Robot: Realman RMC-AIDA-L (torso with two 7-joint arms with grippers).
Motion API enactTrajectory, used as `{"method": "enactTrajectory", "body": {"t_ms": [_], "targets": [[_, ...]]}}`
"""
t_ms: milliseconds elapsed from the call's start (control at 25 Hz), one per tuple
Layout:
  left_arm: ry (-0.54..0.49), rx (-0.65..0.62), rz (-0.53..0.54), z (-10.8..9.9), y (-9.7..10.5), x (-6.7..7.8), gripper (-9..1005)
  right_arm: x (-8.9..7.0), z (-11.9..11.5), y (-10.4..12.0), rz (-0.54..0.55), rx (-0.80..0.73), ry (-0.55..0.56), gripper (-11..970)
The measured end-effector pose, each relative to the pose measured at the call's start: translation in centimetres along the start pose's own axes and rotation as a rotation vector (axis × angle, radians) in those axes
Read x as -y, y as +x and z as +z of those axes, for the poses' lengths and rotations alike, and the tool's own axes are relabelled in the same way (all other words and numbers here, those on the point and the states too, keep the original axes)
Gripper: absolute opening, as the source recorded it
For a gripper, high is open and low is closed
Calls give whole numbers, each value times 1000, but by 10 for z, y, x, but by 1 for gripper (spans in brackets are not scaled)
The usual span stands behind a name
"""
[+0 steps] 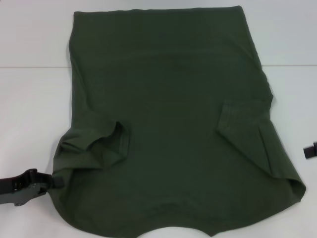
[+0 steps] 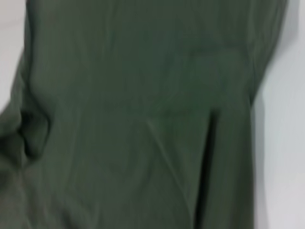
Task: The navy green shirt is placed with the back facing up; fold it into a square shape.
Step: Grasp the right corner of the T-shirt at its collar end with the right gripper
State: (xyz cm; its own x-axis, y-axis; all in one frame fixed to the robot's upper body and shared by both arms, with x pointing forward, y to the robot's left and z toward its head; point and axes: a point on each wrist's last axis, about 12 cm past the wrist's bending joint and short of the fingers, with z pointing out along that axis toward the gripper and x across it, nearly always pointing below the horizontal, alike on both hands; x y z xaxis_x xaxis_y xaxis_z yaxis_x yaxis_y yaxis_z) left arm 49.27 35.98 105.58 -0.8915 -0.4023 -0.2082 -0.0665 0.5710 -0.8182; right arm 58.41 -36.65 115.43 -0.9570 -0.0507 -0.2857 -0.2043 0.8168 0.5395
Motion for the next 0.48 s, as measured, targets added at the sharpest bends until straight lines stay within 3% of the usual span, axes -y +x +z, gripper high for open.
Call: {"method": "enactTrajectory", "body": {"t_ms": [240,480], "targets": [[8,6,-2,1,0,1,28,1,10,11,-49,-63,8,728],[18,2,7,5,-3,5,13,1,29,20,-96,-82,29,723]]}}
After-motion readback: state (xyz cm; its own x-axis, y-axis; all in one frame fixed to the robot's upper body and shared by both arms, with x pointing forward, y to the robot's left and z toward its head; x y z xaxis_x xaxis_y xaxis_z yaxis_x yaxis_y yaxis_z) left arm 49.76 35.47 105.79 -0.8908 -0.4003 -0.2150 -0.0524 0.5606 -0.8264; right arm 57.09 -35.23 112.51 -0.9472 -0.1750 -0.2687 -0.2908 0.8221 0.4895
